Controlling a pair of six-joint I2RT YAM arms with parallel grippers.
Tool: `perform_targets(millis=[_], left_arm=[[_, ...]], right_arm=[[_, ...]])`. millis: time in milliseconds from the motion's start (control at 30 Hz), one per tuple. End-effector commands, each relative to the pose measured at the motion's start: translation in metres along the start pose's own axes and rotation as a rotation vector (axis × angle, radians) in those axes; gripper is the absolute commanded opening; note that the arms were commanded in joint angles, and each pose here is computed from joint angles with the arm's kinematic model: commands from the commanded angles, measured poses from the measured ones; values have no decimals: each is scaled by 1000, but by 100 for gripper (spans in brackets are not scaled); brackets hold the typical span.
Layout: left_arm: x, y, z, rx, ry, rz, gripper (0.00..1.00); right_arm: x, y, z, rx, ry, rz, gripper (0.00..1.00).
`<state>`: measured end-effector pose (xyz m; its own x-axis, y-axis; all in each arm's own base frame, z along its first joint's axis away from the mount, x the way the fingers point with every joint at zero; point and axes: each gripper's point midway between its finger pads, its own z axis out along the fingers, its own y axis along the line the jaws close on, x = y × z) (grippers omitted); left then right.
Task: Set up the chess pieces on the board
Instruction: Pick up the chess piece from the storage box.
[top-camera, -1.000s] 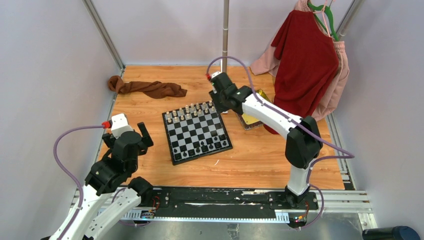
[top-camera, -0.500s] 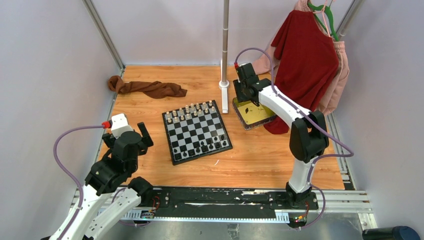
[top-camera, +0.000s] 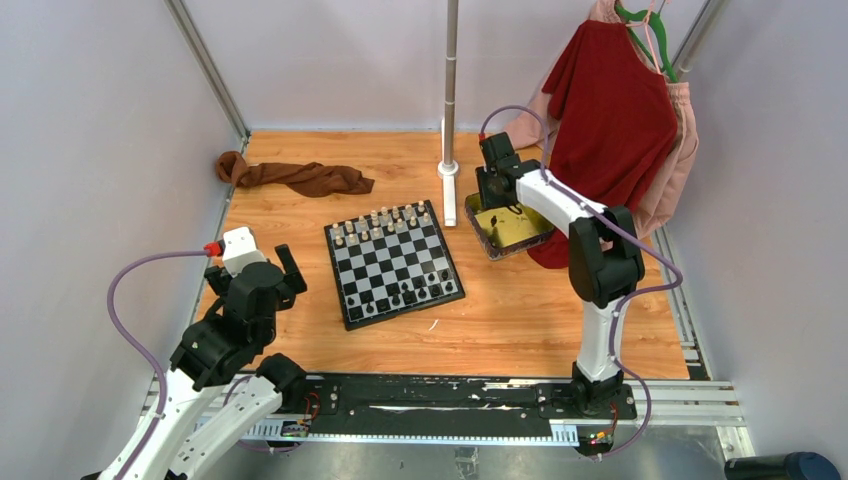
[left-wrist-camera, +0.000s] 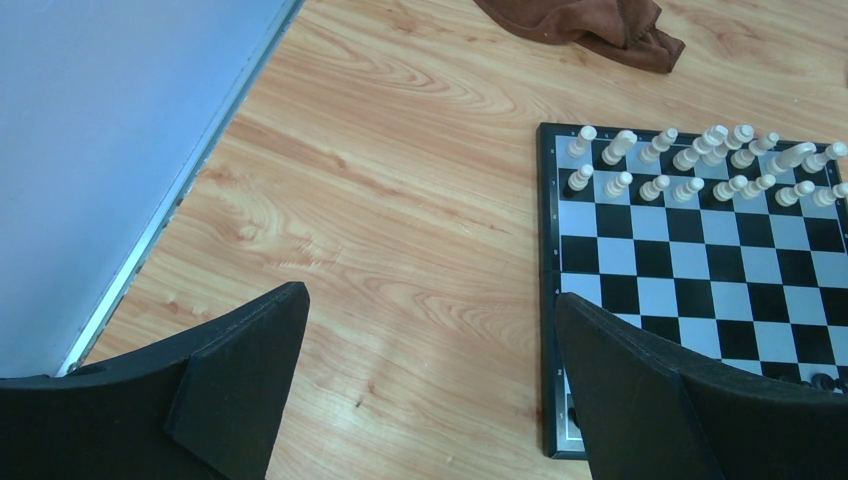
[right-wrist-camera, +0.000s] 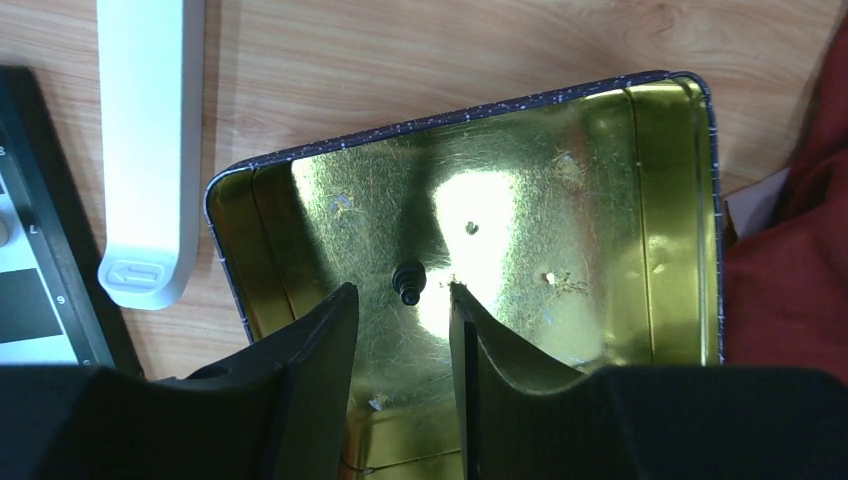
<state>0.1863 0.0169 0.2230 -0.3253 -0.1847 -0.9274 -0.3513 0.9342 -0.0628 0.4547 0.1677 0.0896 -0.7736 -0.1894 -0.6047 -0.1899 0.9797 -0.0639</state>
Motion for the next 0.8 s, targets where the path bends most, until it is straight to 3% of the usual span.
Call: perform_targets(millis=[0, 767], left_arm=[[-2, 0, 2, -11, -14, -3, 100], [-2, 0, 1, -4, -15, -5, 100]], right_arm=[[10, -3, 15, -8, 37, 32, 42], [38, -5, 30, -6, 126, 64, 32]])
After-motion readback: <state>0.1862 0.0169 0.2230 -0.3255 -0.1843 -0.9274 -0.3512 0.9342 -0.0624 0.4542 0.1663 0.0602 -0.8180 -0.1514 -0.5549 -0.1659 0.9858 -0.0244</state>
